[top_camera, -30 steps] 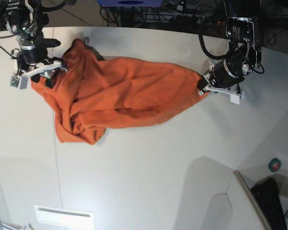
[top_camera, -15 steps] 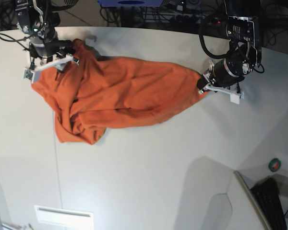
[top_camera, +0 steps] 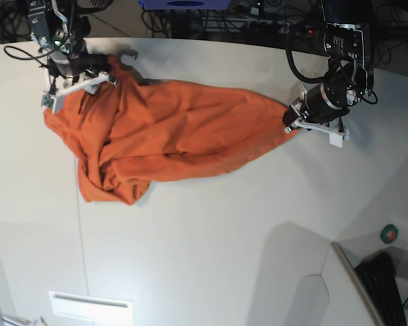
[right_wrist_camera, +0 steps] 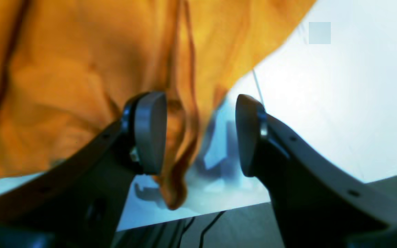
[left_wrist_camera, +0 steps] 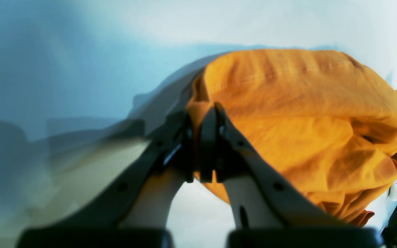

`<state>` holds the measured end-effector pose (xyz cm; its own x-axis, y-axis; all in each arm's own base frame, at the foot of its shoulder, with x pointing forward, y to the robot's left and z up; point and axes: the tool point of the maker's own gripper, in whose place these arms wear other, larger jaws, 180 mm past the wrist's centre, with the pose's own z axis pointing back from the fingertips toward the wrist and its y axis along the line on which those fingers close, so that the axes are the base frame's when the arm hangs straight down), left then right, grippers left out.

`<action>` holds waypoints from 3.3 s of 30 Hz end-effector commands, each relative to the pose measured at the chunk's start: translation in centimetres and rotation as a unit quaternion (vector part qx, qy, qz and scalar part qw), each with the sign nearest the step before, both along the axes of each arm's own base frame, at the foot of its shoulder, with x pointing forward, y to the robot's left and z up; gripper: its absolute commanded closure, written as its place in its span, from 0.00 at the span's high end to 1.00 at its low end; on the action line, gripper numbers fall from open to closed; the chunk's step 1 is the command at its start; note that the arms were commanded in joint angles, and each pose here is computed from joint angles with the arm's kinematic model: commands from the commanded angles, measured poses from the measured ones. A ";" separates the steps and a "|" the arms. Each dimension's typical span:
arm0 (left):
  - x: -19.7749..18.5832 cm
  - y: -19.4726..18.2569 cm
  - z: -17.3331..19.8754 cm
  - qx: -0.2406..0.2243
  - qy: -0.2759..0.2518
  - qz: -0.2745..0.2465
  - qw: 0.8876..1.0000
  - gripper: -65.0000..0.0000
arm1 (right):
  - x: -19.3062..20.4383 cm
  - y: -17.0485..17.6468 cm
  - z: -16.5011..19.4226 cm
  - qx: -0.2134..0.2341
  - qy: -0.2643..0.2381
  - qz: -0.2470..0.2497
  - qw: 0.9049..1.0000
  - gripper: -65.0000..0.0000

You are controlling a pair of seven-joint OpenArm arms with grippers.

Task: Layout the t-shirt on the table in an organized manner, then fold the t-shirt properly
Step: 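Lift the shirt with both grippers and stretch it between them, then lower the stretched shirt flat onto the table with both grippers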

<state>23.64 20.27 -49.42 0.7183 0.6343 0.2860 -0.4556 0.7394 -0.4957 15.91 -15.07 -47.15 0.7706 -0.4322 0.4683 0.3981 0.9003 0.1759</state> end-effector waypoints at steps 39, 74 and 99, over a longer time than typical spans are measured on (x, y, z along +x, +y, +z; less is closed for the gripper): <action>14.8 -4.2 11.5 0.025 -0.177 -0.088 0.980 0.00 | 19.9 -5.6 13.0 0.017 -0.157 -0.040 0.987 0.00; 25.1 -13.2 21.9 -0.129 -0.280 -0.090 0.947 0.00 | 26.3 -19.3 24.1 -0.168 -0.292 -0.005 0.941 0.00; 6.0 -5.5 3.3 0.095 -0.094 -0.151 0.980 0.00 | 9.7 -14.6 4.0 -0.099 -0.121 -0.027 0.987 0.00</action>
<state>28.49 14.42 -47.21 0.8129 0.3211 0.4859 -0.1293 0.9129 -0.3871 24.10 -28.92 -44.90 0.6464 -0.3752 0.6644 0.4257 0.9000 0.0941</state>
